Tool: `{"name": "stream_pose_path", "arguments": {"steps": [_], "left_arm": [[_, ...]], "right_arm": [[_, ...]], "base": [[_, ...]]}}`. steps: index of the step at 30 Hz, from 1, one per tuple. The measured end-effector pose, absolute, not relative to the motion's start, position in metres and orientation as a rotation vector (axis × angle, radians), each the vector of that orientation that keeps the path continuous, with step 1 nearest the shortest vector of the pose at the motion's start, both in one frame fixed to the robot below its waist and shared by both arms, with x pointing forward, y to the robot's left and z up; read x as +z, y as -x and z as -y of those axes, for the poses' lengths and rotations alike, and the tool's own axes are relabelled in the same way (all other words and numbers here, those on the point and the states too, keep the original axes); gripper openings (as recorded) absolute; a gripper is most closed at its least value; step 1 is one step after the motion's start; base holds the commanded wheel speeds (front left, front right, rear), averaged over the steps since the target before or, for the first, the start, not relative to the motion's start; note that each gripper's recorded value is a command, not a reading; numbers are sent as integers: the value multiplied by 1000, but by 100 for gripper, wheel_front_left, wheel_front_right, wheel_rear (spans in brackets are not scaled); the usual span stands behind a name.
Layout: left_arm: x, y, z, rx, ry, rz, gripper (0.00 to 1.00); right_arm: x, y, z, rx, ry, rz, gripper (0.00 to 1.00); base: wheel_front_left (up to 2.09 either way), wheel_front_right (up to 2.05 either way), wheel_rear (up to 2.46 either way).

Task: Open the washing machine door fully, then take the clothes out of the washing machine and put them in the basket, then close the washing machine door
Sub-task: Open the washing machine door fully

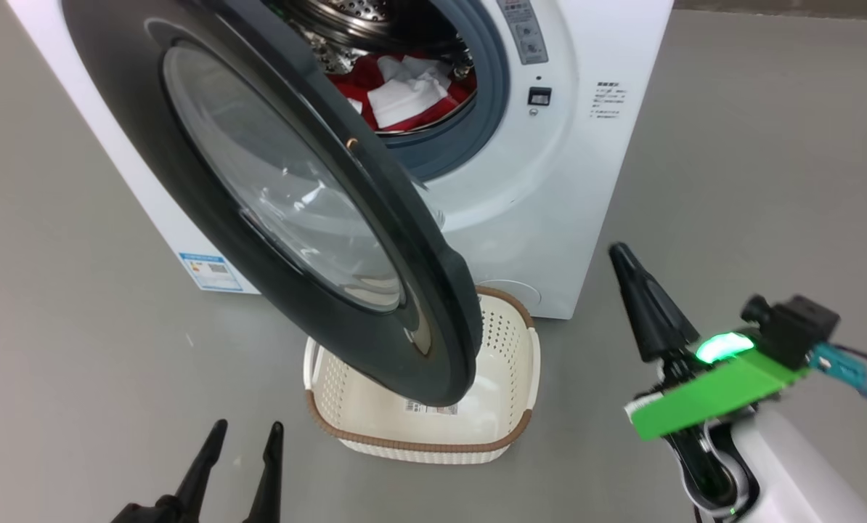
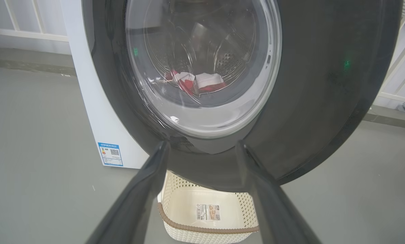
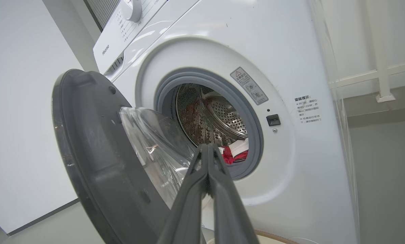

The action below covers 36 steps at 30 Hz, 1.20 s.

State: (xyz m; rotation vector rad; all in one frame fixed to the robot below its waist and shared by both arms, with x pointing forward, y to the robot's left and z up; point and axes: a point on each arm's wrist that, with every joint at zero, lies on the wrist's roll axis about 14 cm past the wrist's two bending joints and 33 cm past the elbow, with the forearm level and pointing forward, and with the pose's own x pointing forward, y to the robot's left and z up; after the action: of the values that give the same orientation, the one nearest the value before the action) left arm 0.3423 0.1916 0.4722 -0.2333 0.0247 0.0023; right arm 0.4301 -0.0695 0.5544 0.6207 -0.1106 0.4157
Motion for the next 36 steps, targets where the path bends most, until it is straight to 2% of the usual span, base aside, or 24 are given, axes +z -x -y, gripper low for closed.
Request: {"name": "stream_pose_path", "arguments": {"steps": [9,14,25,36], "left_arm": [[469,-341,-191,7,238,-36,100],[469,-342,-194,17,250,-37,100],[464,-345,-200,41,251,-51,100],[470,-335,-213,89,256,-31,100]], "right_arm": [[565,-449,11,613,-704,16,0],[555,-445,-21,719,-800,-166,0],[529,-437,-47,842,-959,-534,0],[531,-413,-77,993,-955,-704,0]], "base": [[0,0,0],[0,0,0],[0,0,0],[0,0,0]]}}
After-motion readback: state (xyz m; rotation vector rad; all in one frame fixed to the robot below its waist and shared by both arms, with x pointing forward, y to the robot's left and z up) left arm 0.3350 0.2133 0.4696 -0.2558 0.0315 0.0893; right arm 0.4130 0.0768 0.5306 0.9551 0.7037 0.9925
